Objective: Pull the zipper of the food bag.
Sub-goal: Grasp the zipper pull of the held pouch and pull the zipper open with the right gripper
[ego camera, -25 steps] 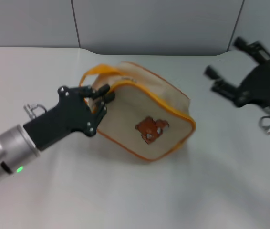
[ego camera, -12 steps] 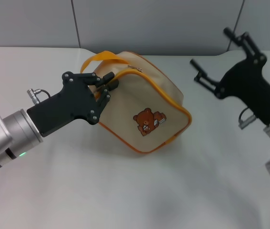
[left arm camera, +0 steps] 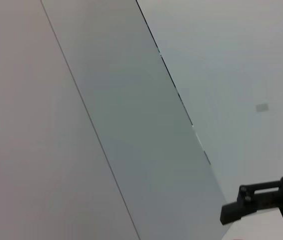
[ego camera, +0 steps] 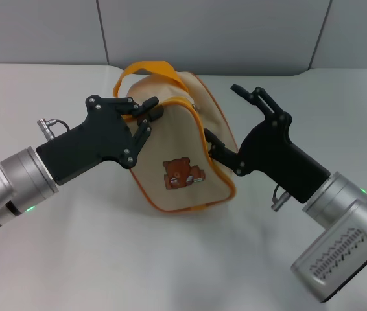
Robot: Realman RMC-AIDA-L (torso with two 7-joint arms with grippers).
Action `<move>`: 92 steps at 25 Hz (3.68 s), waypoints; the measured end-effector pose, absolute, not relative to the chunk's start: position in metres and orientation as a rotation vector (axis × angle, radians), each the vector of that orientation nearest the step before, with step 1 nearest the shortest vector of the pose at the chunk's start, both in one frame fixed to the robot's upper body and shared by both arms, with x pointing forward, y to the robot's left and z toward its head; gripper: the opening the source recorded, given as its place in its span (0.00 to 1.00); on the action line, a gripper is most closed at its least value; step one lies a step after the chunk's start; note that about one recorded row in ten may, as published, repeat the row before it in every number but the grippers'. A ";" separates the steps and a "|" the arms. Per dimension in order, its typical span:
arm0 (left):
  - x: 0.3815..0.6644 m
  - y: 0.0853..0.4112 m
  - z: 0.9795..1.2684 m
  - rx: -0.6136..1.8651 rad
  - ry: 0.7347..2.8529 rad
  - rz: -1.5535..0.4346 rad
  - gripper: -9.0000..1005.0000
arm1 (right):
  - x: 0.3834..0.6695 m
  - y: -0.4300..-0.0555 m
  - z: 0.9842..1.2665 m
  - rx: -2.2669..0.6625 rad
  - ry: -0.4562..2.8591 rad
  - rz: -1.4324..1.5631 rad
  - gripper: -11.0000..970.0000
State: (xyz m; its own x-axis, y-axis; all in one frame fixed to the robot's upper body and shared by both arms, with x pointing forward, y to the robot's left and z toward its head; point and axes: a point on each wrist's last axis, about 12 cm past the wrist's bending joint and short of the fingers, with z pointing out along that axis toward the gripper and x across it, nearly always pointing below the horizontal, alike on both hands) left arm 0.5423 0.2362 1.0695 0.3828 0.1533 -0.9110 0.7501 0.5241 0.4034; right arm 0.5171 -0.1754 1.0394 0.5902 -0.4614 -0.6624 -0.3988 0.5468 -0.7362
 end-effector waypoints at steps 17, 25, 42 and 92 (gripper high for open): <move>0.543 0.236 1.072 0.976 1.123 -0.472 0.07 | 0.519 -0.167 1.045 -0.984 0.991 -0.034 0.86; 0.545 0.234 1.074 0.977 1.115 -0.474 0.07 | 0.521 -0.161 1.041 -1.007 1.041 0.023 0.86; 0.545 0.233 1.075 0.976 1.111 -0.477 0.07 | 0.528 -0.157 1.045 -0.950 1.080 0.062 0.61; 0.537 0.233 1.068 0.886 1.153 -0.519 0.07 | 0.448 -0.222 1.009 -0.717 1.239 -0.004 0.02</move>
State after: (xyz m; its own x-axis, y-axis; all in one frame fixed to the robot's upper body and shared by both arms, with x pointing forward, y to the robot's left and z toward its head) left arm 0.5371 0.2332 1.0679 0.3475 0.0809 -0.9342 0.7531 0.5695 0.3294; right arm 0.4477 -0.2216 1.0087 0.3552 -0.3757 -0.8560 -0.3706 0.7841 -0.4979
